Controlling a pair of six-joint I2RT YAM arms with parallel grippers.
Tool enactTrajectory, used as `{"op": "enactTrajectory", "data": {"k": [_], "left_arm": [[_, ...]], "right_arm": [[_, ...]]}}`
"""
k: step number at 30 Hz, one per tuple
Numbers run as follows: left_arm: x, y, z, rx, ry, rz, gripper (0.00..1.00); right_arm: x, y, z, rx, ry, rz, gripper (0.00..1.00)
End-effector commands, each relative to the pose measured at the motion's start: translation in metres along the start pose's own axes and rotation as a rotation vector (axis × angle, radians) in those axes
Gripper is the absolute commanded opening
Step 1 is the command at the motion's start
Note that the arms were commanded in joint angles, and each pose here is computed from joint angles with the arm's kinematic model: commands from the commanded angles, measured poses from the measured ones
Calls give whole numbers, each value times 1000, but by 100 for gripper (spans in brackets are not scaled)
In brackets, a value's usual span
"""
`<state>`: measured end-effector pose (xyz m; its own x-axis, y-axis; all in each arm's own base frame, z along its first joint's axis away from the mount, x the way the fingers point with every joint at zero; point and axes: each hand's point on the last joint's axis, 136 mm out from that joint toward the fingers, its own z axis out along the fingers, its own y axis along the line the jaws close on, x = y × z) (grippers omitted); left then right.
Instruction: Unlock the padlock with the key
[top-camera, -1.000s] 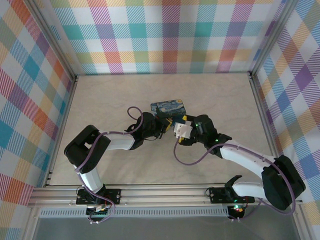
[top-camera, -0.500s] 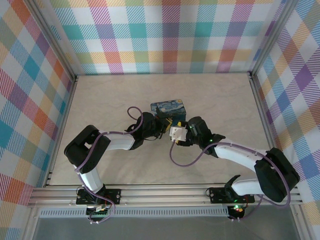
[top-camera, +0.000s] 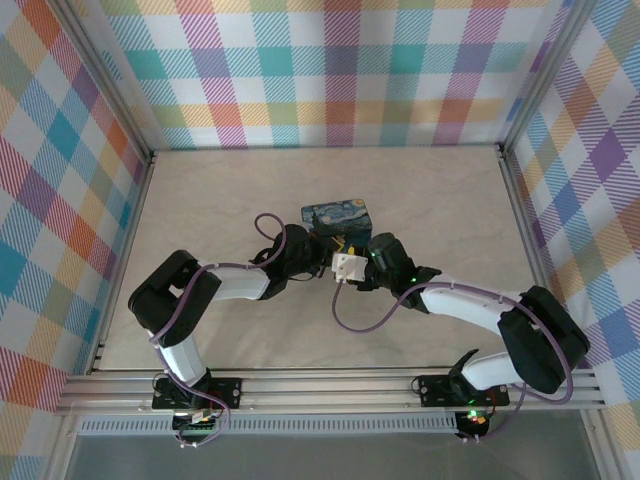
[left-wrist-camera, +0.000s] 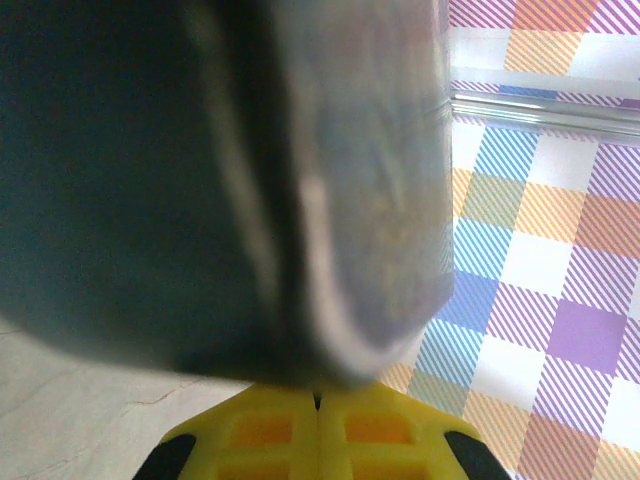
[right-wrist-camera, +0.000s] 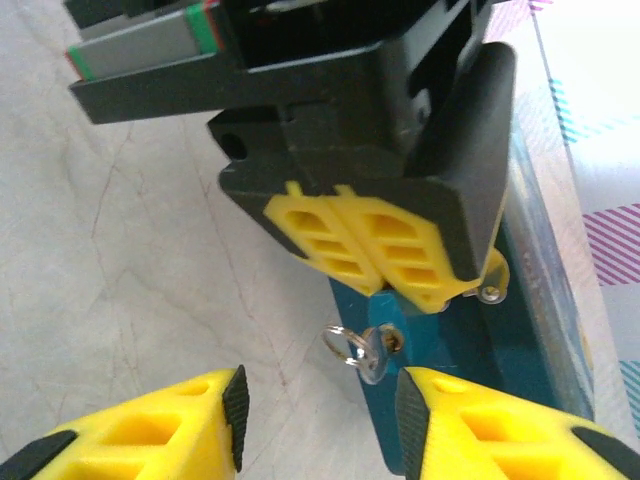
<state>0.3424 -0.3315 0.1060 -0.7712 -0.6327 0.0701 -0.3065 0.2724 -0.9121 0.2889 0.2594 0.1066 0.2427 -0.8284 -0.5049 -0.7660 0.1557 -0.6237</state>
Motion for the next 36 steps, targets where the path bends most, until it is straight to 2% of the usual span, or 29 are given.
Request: {"op": "enactTrajectory", "data": {"k": [1,14,23,32,36], "left_arm": [[3,-26,-3,65,5,2,2],[3,-26,-3,70,7,1,2],[4,-24,-2,64,11,-4,2],[4,-24,-2,63,8,-7,2],[3,-24,-3,63,7,-7,2]], "right_arm": [[-16,-16,1,47,-37,-6,43],[-16,-20,6,73,-23,-11,34],[-15,-21,10,87,-16,-8,21],[-13,-26,13,109,5,12,1],[-12,-28,12,123,15,25,0]]}}
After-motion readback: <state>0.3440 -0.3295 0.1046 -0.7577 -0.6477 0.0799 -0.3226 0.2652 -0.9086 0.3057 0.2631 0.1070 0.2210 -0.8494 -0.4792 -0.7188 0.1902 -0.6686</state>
